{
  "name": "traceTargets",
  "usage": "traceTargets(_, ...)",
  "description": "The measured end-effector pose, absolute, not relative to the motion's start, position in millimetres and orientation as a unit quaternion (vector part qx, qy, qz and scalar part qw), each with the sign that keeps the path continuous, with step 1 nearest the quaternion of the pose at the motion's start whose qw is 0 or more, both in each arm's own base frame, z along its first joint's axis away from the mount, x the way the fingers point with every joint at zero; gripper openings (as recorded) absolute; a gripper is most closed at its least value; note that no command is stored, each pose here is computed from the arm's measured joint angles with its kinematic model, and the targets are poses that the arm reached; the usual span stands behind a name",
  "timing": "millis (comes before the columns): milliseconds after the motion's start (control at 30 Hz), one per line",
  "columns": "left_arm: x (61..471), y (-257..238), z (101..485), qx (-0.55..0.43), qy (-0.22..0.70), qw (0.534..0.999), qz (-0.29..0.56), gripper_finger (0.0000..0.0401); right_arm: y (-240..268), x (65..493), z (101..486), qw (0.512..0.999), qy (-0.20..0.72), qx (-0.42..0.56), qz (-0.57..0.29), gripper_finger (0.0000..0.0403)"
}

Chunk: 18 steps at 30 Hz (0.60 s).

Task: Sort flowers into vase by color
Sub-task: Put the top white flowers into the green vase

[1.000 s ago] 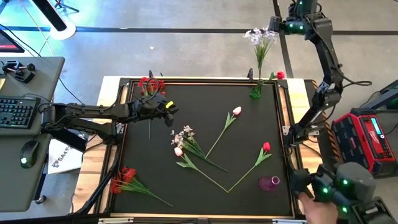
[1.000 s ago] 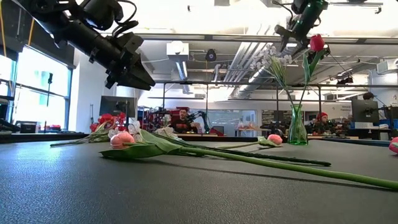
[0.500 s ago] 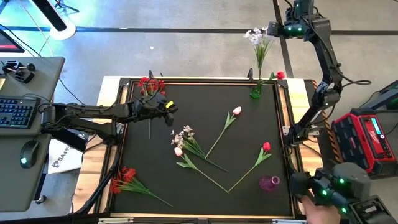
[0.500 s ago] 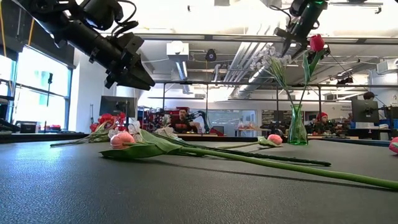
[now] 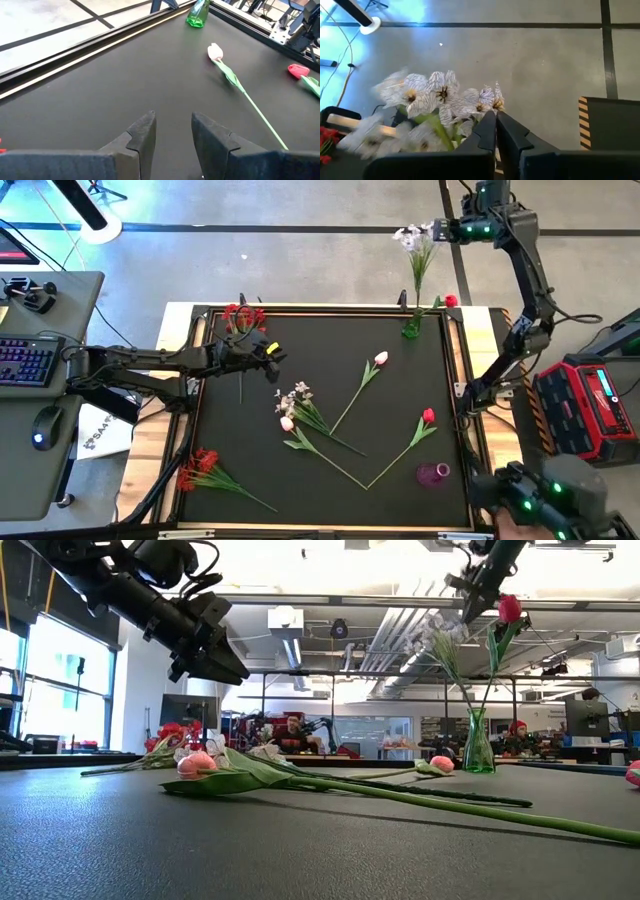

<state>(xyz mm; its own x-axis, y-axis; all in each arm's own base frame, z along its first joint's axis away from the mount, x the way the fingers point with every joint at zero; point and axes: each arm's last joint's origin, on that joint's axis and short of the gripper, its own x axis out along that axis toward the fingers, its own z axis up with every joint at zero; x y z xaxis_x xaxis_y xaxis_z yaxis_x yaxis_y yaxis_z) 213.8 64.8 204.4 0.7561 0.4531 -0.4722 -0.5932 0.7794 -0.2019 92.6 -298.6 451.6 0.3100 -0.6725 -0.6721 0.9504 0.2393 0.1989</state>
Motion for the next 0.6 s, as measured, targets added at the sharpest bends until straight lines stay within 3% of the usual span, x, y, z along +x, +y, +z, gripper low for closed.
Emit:
traceTargets(200,213.8,64.8,204.4,-0.172,0.203,0.921,0.284,0.0113,-269.6,94.3,464.9,0.742,0.254,0.285,-0.551,0.0001)
traceTargets(600,213.8,64.8,204.4,-0.172,0.203,0.921,0.284,0.0113,-235.0,115.0,450.2,0.691,0.385,0.301,-0.533,0.0)
